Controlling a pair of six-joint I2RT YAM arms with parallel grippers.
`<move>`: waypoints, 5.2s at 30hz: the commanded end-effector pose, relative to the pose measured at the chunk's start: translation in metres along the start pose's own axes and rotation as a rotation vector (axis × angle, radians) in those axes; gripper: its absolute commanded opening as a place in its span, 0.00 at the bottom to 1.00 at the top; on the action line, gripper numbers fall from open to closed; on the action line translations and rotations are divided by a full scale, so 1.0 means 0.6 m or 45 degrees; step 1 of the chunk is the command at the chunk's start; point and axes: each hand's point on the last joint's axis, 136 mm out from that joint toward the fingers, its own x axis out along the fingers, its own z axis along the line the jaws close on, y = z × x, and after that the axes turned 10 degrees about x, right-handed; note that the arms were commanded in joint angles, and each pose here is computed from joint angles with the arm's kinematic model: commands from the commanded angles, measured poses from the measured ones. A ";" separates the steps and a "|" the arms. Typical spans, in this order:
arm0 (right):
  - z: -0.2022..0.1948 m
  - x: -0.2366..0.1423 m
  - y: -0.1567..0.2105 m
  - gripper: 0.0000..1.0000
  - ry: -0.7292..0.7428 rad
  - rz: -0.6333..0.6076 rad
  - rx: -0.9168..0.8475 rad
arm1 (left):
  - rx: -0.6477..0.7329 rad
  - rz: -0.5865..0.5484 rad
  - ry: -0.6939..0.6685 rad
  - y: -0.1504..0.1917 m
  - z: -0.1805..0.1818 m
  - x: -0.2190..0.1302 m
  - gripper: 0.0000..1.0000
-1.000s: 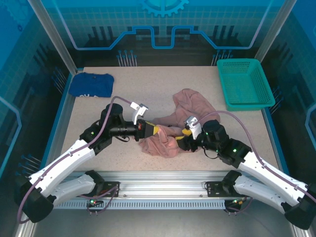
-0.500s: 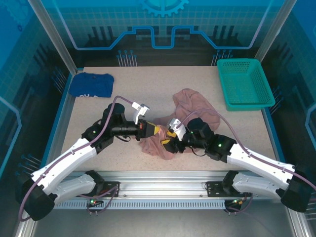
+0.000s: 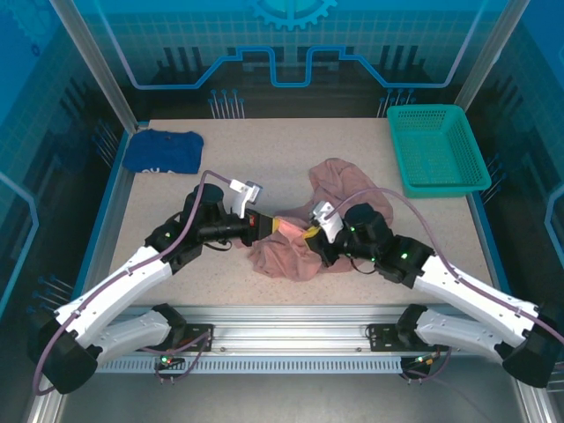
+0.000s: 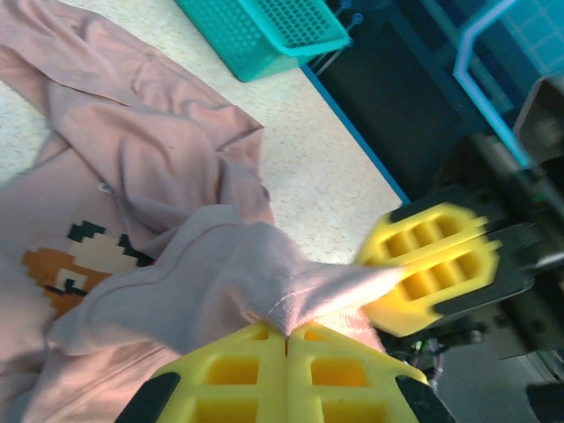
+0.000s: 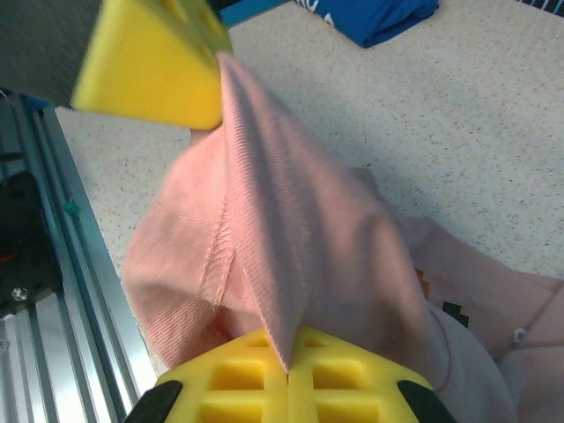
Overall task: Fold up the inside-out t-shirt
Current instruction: Adjust the T-shirt at the center of the table.
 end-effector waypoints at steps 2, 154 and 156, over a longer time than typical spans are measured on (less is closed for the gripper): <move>0.003 -0.037 -0.027 0.02 -0.102 -0.010 0.129 | 0.033 -0.027 -0.104 -0.019 0.019 -0.008 0.00; -0.246 -0.021 0.037 0.00 0.522 0.100 0.675 | 0.634 0.291 0.058 0.153 0.004 0.181 0.71; -0.246 -0.021 0.036 0.00 0.518 0.098 0.678 | 0.649 0.290 0.049 0.155 -0.003 0.184 0.72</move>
